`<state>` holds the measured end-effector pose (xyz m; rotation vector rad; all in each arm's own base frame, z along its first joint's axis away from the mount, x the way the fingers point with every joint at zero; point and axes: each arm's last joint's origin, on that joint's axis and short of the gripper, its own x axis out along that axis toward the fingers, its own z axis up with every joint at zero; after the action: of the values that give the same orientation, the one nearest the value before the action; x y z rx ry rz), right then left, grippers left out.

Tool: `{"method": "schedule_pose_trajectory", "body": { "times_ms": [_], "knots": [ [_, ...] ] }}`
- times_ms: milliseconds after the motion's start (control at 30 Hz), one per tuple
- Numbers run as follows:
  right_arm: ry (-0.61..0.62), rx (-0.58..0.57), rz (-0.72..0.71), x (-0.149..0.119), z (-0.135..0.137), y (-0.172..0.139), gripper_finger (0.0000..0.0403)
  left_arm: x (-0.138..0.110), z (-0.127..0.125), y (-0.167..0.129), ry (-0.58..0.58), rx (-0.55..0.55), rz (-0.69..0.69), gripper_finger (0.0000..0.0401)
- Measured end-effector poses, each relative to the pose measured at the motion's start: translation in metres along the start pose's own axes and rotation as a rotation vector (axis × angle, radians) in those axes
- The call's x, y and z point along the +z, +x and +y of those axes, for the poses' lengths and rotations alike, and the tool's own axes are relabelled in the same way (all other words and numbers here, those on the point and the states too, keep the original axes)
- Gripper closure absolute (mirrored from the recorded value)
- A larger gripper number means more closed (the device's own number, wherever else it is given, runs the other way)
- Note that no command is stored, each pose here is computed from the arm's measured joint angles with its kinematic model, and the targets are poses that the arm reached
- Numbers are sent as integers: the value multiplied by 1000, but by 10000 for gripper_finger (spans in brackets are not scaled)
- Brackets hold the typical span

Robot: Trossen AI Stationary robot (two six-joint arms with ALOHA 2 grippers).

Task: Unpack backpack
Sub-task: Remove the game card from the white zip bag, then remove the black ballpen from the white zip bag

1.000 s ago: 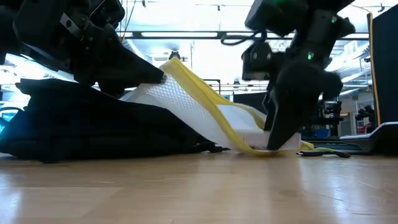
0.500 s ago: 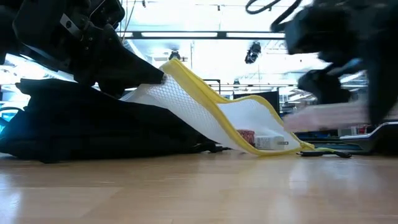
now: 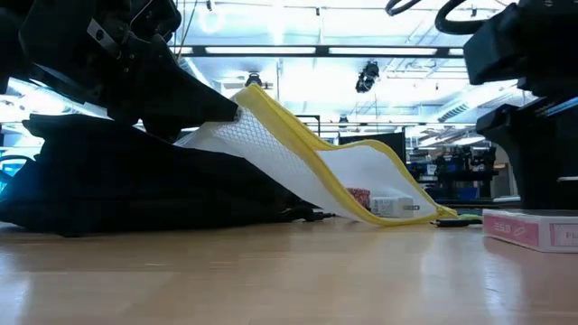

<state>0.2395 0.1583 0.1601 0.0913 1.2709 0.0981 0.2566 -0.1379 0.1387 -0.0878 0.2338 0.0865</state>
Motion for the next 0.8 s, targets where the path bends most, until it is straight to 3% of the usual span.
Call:
{"method": "schedule_pose_trajectory", "body": {
  "times_ms": [267,567,800],
  "knots": [
    [-49,-8,-54,8,-4,0,45,0,0,0,0,0,0,401],
    [-126,-104,-320,42,-24,-3,102,0,0,0,0,0,0,401],
    [-271,-198,-361,59,-52,-4,169,0,0,0,0,-1,0,401]
  ]
}}
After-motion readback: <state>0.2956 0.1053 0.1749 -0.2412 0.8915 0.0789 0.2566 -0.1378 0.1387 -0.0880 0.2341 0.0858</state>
